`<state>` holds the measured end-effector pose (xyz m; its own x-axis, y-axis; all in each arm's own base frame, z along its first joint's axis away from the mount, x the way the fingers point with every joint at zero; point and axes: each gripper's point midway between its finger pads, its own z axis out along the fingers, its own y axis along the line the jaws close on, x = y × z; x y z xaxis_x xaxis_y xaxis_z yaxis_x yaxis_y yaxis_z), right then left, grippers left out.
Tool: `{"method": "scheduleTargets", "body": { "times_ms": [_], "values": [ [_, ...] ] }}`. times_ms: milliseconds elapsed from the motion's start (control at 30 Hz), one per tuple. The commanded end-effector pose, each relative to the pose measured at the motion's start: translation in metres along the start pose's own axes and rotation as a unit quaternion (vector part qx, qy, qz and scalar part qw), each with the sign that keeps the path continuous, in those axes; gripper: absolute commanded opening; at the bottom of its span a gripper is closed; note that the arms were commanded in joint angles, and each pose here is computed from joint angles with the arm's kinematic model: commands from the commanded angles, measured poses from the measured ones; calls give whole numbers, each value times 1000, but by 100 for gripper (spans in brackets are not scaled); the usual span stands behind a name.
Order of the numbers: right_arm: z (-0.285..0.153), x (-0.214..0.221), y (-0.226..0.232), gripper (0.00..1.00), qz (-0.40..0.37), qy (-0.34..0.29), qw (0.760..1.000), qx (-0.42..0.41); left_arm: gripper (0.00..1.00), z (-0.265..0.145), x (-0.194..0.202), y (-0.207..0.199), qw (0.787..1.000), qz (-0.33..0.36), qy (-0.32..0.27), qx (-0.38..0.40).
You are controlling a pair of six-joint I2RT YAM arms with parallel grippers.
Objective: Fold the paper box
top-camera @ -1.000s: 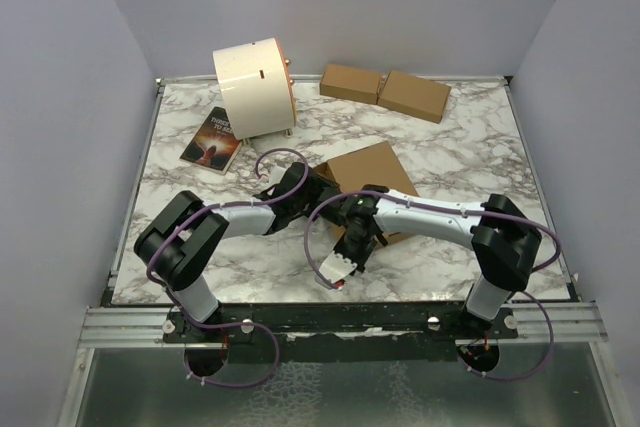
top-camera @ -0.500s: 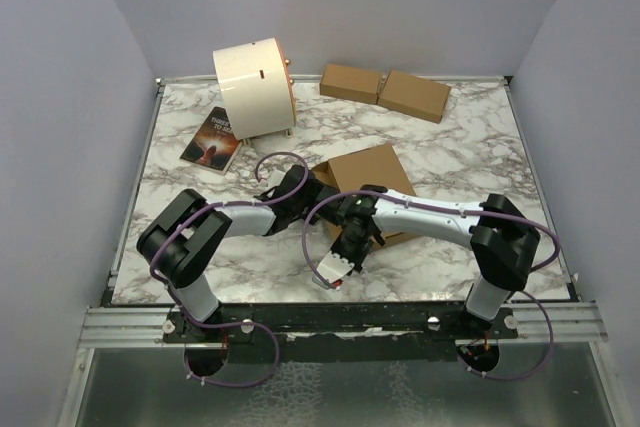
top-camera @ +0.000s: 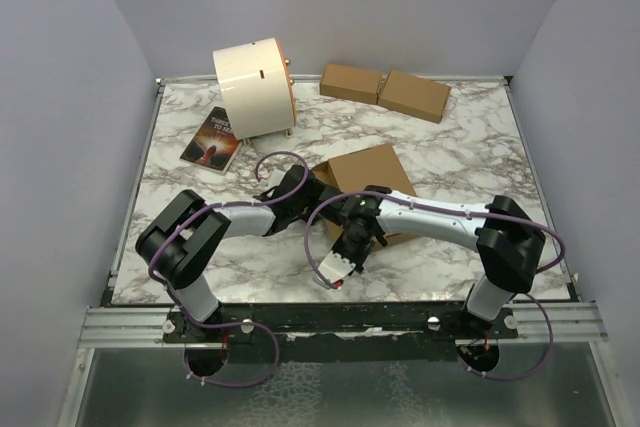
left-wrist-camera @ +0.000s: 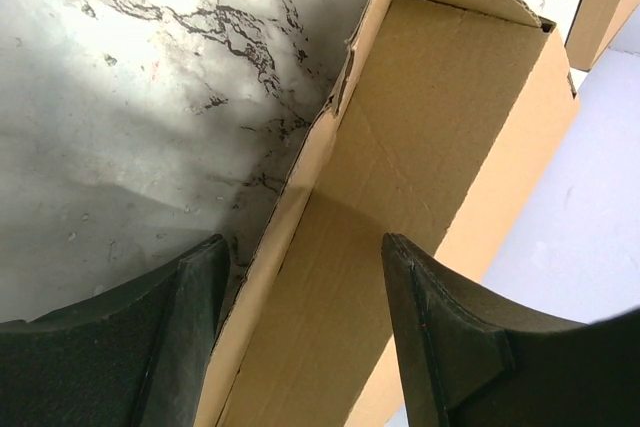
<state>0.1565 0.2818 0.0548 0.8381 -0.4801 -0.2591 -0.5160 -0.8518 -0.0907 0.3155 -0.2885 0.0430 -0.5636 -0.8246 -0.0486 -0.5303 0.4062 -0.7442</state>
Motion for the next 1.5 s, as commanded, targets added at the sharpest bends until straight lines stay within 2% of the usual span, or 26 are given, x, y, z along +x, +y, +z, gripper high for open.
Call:
{"method": "scheduleTargets", "body": {
  "times_ms": [0, 400, 900, 1067, 1333, 1467],
  "values": [
    [-8, -11, -7, 6, -3, -27, 999, 36, 66, -11, 1, -2, 1000, 5, 0, 3],
    [-3, -11, 9, 6, 13, -42, 998, 38, 68, -28, -5, -9, 999, -2, -9, 33],
    [4, -14, 11, 5, 25, -53, 998, 35, 68, -44, -11, 6, 999, -9, -22, 30],
    [5, -14, 11, 5, 28, -55, 998, 33, 74, -53, -16, 7, 999, 2, -33, 33],
    [3, -15, 10, 5, 29, -61, 997, 35, 94, -68, -37, 3, 997, 35, -72, 22],
    [4, -14, 10, 5, 29, -62, 997, 35, 96, -63, -36, 5, 997, 49, -67, 8]
  ]
}}
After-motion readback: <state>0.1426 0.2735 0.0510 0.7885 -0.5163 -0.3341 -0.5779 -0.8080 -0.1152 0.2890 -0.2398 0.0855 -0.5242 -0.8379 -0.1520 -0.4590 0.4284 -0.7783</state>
